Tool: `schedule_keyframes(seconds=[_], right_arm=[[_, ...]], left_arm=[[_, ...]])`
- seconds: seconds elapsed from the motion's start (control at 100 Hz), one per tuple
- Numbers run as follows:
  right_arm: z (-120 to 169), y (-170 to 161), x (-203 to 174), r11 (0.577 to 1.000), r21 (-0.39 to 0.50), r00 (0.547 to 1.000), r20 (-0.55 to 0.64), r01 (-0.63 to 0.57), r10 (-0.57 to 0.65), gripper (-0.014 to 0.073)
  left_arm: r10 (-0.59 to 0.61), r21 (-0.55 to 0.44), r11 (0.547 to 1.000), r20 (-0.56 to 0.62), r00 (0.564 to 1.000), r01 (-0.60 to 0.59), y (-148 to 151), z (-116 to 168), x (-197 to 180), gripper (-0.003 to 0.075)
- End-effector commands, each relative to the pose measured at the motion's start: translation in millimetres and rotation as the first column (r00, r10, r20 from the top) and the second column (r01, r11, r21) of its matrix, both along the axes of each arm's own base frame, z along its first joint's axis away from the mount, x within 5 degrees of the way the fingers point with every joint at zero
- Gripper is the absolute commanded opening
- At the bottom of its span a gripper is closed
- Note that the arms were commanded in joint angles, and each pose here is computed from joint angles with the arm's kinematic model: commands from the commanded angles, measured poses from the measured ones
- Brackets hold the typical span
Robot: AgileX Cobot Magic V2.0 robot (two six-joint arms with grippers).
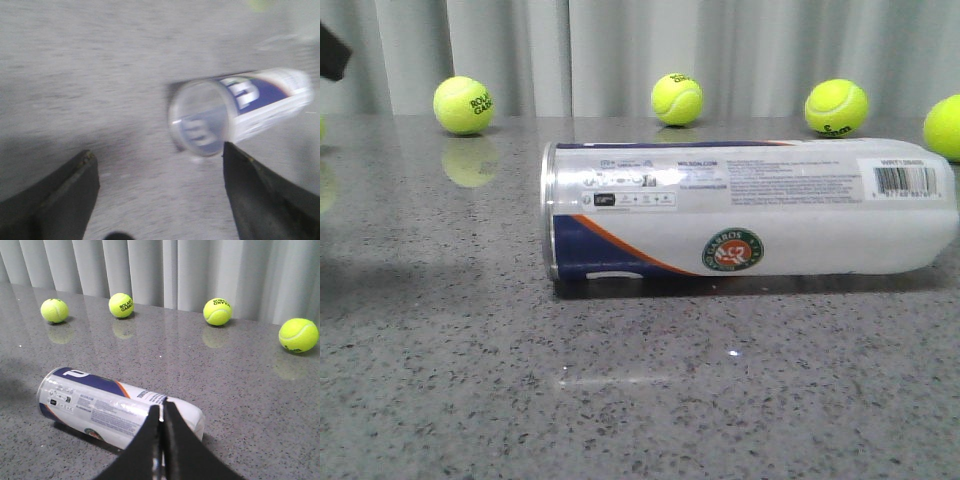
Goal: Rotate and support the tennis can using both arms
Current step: 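Reach the left gripper to the can's open end and grasp it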
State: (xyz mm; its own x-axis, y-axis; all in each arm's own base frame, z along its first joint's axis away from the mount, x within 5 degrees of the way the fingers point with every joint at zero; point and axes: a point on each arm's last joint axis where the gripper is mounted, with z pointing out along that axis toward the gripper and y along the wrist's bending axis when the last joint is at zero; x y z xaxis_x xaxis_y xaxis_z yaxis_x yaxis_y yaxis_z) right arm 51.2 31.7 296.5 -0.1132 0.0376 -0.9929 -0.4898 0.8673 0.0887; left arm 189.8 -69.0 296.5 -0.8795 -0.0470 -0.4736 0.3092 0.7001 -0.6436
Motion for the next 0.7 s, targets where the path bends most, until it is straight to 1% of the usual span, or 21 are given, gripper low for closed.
schedule_keyframes(seconds=[0.0,0.09,0.25,0.32,0.44,0.51,0.69], right_arm=[[13,-1,1,0.999,0.039,0.997,0.074,0.017,-0.020,-0.0061],[13,-1,1,0.999,0.039,0.997,0.074,0.017,-0.020,-0.0061],[13,-1,1,0.999,0.039,0.997,0.074,0.017,-0.020,-0.0061],[13,-1,1,0.999,0.039,0.997,0.074,0.017,-0.020,-0.0061],[13,-1,1,0.999,0.039,0.997,0.074,0.017,-0.020,-0.0061],[13,-1,1,0.999,0.039,0.997,0.074,0.017,-0.020,-0.0061],[13,-1,1,0.999,0.039,0.997,0.074,0.017,-0.020,-0.0061]], left_arm=[[-0.027,-0.185,0.982,0.042,0.999,0.035,-10,18,9,0.0503],[-0.064,-0.266,0.962,-0.001,0.998,0.062,-15,13,17,0.0503],[-0.127,-0.317,0.943,-0.059,0.990,0.102,-32,-2,29,0.0503],[-0.154,-0.350,0.929,-0.075,0.985,0.119,-42,-8,33,0.0503],[-0.179,-0.433,0.892,-0.068,0.982,0.132,-58,-14,44,0.0503],[-0.192,-0.453,0.881,-0.076,0.978,0.138,-67,-18,52,0.0503],[-0.232,-0.456,0.872,-0.064,0.971,0.179,-85,-21,77,0.0503]])
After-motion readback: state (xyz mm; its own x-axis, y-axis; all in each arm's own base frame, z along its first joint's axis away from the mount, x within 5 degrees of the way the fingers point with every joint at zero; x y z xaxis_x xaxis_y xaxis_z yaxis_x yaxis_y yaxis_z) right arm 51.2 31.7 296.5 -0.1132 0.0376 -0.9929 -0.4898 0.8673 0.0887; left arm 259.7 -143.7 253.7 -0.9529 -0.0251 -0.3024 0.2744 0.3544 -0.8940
